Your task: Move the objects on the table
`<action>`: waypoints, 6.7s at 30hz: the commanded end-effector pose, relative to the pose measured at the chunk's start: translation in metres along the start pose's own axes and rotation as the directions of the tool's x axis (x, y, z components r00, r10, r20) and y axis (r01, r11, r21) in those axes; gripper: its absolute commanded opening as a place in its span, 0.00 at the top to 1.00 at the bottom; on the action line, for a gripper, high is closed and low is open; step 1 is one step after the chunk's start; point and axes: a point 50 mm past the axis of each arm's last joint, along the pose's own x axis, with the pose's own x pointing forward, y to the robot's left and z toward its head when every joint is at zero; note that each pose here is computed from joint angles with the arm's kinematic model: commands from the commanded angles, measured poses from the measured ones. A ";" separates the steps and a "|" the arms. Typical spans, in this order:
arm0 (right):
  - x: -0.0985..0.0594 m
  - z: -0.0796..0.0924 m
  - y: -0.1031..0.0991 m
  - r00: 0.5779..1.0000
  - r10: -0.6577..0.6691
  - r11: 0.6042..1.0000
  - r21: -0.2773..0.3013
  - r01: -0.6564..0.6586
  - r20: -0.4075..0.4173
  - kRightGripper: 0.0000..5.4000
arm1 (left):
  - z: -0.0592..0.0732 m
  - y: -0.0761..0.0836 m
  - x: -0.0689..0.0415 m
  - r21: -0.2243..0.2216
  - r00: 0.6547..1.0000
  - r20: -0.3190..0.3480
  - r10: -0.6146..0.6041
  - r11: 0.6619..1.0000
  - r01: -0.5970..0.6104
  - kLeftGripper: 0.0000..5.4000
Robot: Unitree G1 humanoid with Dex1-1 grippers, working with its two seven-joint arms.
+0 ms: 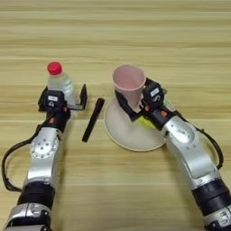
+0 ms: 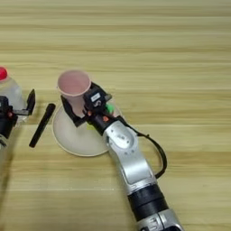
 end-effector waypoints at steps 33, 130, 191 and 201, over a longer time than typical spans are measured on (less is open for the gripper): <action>-0.097 -0.026 -0.125 0.742 -0.668 0.742 -0.127 0.658 -0.062 0.19 | 0.006 0.007 -0.011 0.024 1.000 -0.009 0.017 1.000 -0.017 0.00; -0.133 -0.044 -0.083 0.834 -0.385 0.912 -0.026 0.409 -0.395 0.00 | 0.021 0.006 -0.004 0.042 1.000 0.015 -0.001 0.999 0.000 0.00; -0.079 0.005 -0.007 0.996 -0.043 0.993 -0.114 0.034 -0.079 0.00 | 0.083 -0.003 0.008 -0.019 0.973 0.202 -0.108 0.993 0.114 0.42; -0.049 0.011 0.019 0.996 0.077 0.980 -0.179 -0.084 -0.046 0.00 | 0.112 -0.026 -0.002 -0.103 0.936 0.270 -0.226 0.960 0.261 0.42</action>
